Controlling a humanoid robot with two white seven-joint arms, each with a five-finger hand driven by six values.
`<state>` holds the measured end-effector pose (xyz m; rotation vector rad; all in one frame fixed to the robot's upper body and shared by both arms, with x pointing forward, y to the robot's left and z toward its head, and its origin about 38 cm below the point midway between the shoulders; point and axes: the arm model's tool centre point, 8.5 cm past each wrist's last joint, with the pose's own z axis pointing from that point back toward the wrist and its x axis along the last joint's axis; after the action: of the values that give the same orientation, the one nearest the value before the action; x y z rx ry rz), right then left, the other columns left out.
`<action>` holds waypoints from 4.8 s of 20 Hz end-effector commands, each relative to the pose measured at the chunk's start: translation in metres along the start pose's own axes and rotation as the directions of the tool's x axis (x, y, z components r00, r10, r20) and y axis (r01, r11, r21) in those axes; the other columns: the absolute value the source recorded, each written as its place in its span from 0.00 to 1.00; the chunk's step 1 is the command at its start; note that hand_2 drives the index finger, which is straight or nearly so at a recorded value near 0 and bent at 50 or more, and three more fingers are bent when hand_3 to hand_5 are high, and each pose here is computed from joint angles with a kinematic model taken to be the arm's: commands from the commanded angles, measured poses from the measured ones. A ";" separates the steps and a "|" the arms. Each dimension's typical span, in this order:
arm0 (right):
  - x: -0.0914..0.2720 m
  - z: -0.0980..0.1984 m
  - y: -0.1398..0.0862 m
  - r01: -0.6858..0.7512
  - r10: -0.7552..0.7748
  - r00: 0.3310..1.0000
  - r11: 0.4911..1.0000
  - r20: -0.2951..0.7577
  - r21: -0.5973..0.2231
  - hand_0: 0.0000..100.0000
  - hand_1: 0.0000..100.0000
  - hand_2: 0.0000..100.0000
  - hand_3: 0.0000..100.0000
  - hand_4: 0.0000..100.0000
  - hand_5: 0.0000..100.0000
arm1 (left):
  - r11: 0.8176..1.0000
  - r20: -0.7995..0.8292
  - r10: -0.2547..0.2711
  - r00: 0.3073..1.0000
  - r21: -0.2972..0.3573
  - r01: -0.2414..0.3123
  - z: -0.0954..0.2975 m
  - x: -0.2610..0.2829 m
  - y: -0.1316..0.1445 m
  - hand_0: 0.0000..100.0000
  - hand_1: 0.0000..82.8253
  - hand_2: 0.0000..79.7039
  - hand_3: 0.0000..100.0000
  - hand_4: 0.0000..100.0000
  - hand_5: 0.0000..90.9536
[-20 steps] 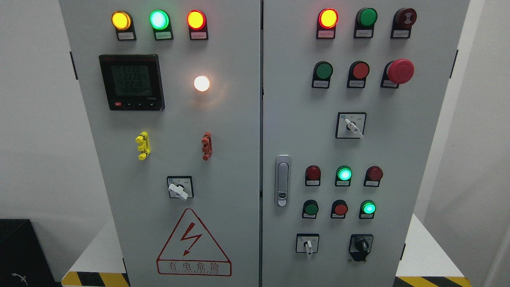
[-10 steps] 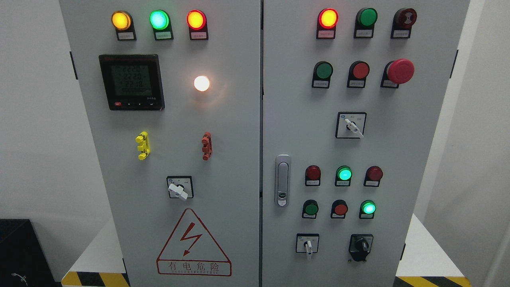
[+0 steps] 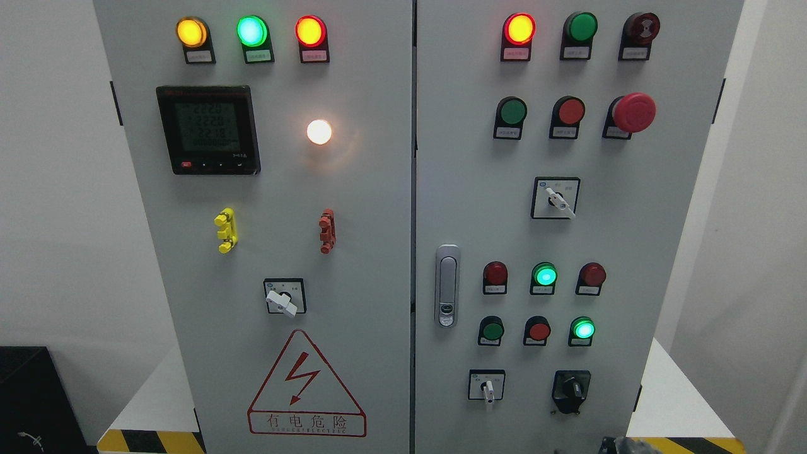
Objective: Flip black knob to close circuit
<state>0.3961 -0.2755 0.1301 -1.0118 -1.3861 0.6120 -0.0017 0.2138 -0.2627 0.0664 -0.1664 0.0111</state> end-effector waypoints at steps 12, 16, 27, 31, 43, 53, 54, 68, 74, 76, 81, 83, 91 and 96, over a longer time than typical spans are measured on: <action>0.013 -0.017 -0.026 -0.021 0.021 1.000 0.997 -0.005 -0.080 0.00 0.22 0.80 0.98 0.81 0.82 | 0.999 -0.019 -0.042 0.999 -0.004 0.042 0.002 -0.007 0.000 0.12 0.67 0.00 0.00 0.00 0.00; 0.015 -0.023 -0.027 -0.017 0.016 1.000 0.996 -0.011 -0.082 0.00 0.22 0.80 0.98 0.80 0.81 | 0.999 -0.019 -0.041 0.999 -0.003 0.041 0.002 -0.007 0.000 0.12 0.67 0.00 0.00 0.00 0.00; 0.014 -0.031 -0.021 -0.046 0.044 0.999 0.997 -0.025 -0.068 0.00 0.22 0.80 0.98 0.80 0.81 | 0.999 -0.019 -0.042 0.999 -0.004 0.042 0.002 -0.007 0.000 0.12 0.67 0.00 0.00 0.00 0.00; 0.015 -0.032 -0.022 -0.043 0.041 0.999 0.996 -0.025 -0.072 0.00 0.22 0.80 0.98 0.80 0.81 | 0.999 -0.019 -0.042 0.999 -0.004 0.042 0.002 -0.007 0.000 0.12 0.67 0.00 0.00 0.00 0.00; 0.008 -0.039 -0.025 -0.037 0.033 0.998 0.997 -0.048 -0.075 0.00 0.22 0.79 0.98 0.80 0.81 | 0.999 -0.017 -0.042 0.999 -0.004 0.042 0.002 -0.007 0.000 0.12 0.67 0.00 0.00 0.00 0.00; -0.001 -0.039 -0.030 -0.032 0.026 0.997 0.996 -0.069 -0.087 0.00 0.22 0.79 0.98 0.80 0.81 | 0.999 -0.019 -0.044 0.999 -0.005 0.044 0.002 -0.007 0.000 0.12 0.67 0.00 0.00 0.00 0.00; -0.001 -0.040 -0.030 -0.034 0.028 0.997 0.996 -0.069 -0.087 0.00 0.22 0.79 0.98 0.80 0.81 | 0.999 -0.019 -0.041 0.999 -0.004 0.041 0.002 -0.007 0.000 0.12 0.67 0.00 0.00 0.00 0.00; -0.005 -0.040 -0.036 -0.021 0.013 0.997 0.995 -0.076 -0.102 0.00 0.22 0.79 0.98 0.80 0.81 | 0.999 -0.019 -0.044 0.999 -0.005 0.044 0.002 -0.007 0.000 0.12 0.67 0.00 0.00 0.00 0.00; -0.003 -0.040 -0.037 -0.015 0.007 0.997 0.994 -0.072 -0.105 0.00 0.22 0.79 0.98 0.80 0.81 | 0.999 -0.017 -0.042 0.999 -0.003 0.042 0.002 -0.007 0.000 0.12 0.67 0.00 0.00 0.00 0.00; -0.002 -0.040 -0.037 -0.015 0.008 0.998 0.994 -0.069 -0.107 0.00 0.22 0.79 0.98 0.80 0.81 | 0.999 -0.017 -0.042 0.999 -0.004 0.042 0.002 -0.007 0.000 0.12 0.67 0.00 0.00 0.00 0.00; 0.000 -0.040 -0.039 -0.013 0.006 0.998 0.994 -0.062 -0.112 0.00 0.22 0.79 0.98 0.80 0.81 | 0.999 -0.019 -0.044 0.999 -0.005 0.044 0.002 -0.007 0.000 0.12 0.67 0.00 0.00 0.00 0.00; 0.001 -0.040 -0.039 -0.003 -0.004 0.998 0.994 -0.058 -0.110 0.00 0.22 0.79 0.98 0.80 0.81 | 0.999 -0.017 -0.041 0.999 -0.004 0.041 0.002 -0.007 0.000 0.12 0.67 0.00 0.00 0.00 0.00; 0.001 -0.040 -0.038 0.004 -0.010 0.998 0.994 -0.055 -0.107 0.00 0.22 0.79 0.98 0.79 0.81 | 0.999 -0.019 -0.042 0.999 -0.003 0.042 0.002 -0.007 0.000 0.12 0.67 0.00 0.00 0.00 0.00; 0.002 -0.039 -0.037 0.005 -0.011 0.999 0.994 -0.053 -0.107 0.00 0.22 0.79 0.98 0.79 0.81 | 0.999 -0.017 -0.041 0.999 -0.004 0.041 0.002 -0.007 0.000 0.12 0.67 0.00 0.00 0.00 0.00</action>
<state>0.4276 -0.3014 0.1665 -1.1018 -1.3808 0.5039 -0.0017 0.2142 -0.2626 0.0713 -0.1667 0.0115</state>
